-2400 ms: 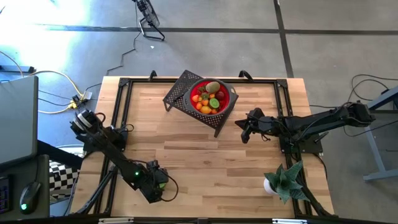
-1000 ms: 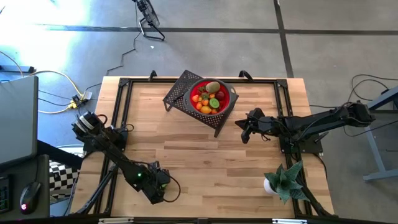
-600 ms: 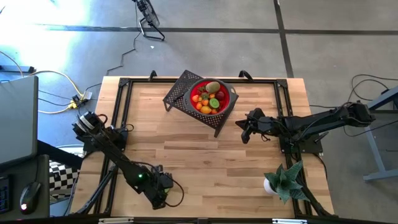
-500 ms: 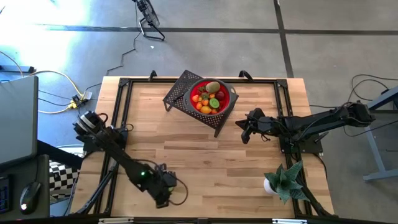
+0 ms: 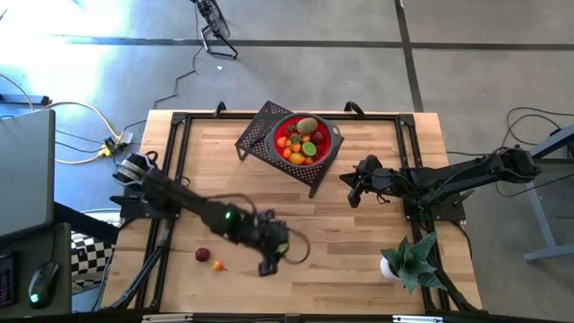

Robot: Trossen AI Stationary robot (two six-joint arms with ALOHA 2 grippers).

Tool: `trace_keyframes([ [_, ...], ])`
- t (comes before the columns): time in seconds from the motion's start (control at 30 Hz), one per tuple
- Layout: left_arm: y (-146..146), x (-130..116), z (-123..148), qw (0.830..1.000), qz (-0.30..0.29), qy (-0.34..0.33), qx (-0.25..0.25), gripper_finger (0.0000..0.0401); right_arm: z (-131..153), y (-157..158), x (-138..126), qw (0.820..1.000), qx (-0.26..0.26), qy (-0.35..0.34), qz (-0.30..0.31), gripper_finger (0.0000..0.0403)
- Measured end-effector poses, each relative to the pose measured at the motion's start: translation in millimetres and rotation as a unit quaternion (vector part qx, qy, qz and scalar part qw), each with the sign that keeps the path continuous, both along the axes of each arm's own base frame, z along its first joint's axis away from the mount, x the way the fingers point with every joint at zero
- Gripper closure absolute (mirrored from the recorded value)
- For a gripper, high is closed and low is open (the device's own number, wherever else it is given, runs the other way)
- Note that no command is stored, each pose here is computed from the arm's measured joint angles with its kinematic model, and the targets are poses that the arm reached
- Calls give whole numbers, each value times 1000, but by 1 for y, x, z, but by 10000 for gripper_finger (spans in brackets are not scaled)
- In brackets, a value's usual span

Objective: Pick & Place Fruit
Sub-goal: Put the sliced kiwi into the strainer bowl on the shelf

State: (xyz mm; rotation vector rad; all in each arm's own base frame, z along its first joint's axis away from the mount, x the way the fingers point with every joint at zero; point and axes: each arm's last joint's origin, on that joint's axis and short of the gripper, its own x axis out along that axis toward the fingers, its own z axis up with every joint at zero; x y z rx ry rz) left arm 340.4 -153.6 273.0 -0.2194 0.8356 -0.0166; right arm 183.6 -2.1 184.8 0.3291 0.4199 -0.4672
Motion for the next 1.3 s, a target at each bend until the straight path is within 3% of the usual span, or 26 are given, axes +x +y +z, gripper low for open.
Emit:
trace_keyframes([
  [0.27,64,34,59,994,23,-92,51,162,0,0,0,1000,-8,3,5,401],
  [0.53,136,44,95,983,78,-128,105,162,1,0,1,1000,-11,-3,5,401],
  [0.97,222,43,96,965,205,-135,97,162,1,0,1,1000,-11,-3,5,400],
  [1.3,240,62,80,949,263,-156,75,162,1,0,1,1000,-12,-2,5,400],
])
